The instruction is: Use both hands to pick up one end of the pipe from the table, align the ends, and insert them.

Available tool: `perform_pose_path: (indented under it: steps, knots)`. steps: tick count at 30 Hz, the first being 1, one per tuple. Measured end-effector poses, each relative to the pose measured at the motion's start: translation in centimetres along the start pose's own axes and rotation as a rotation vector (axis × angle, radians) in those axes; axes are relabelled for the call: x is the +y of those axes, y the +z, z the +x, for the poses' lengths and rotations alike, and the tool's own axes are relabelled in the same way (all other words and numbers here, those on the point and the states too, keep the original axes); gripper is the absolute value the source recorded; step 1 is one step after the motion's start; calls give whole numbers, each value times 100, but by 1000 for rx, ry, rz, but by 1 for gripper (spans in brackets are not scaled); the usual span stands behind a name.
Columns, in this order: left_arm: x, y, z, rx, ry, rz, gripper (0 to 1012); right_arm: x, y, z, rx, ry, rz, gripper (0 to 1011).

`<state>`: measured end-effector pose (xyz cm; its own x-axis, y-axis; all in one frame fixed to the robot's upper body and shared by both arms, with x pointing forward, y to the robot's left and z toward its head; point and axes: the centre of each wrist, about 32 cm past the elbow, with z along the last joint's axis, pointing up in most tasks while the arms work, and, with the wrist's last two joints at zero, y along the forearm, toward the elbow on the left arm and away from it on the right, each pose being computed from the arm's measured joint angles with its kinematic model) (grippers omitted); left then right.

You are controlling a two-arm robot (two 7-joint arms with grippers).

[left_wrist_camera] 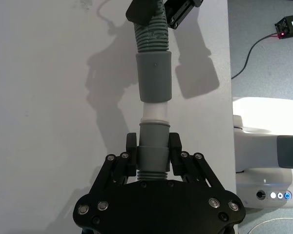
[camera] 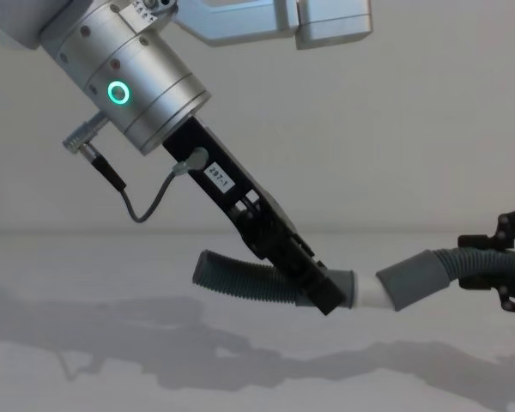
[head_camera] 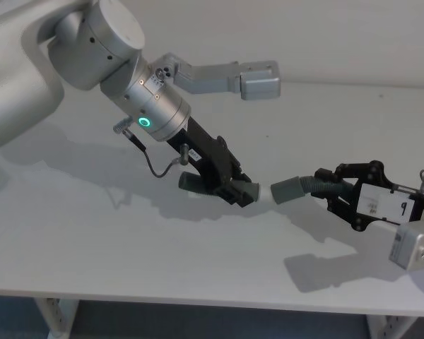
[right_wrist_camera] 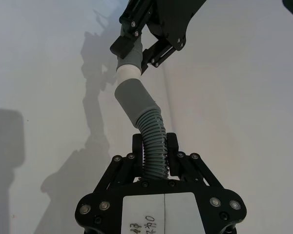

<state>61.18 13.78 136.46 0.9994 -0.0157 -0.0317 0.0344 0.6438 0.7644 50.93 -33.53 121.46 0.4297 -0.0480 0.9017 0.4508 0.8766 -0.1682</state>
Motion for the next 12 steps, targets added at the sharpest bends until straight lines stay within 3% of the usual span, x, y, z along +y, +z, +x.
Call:
perform_pose_path:
  steps: [12]
  knots:
    - [6, -2, -13, 5, 8, -3, 383, 5, 0, -3, -2, 2, 2, 275]
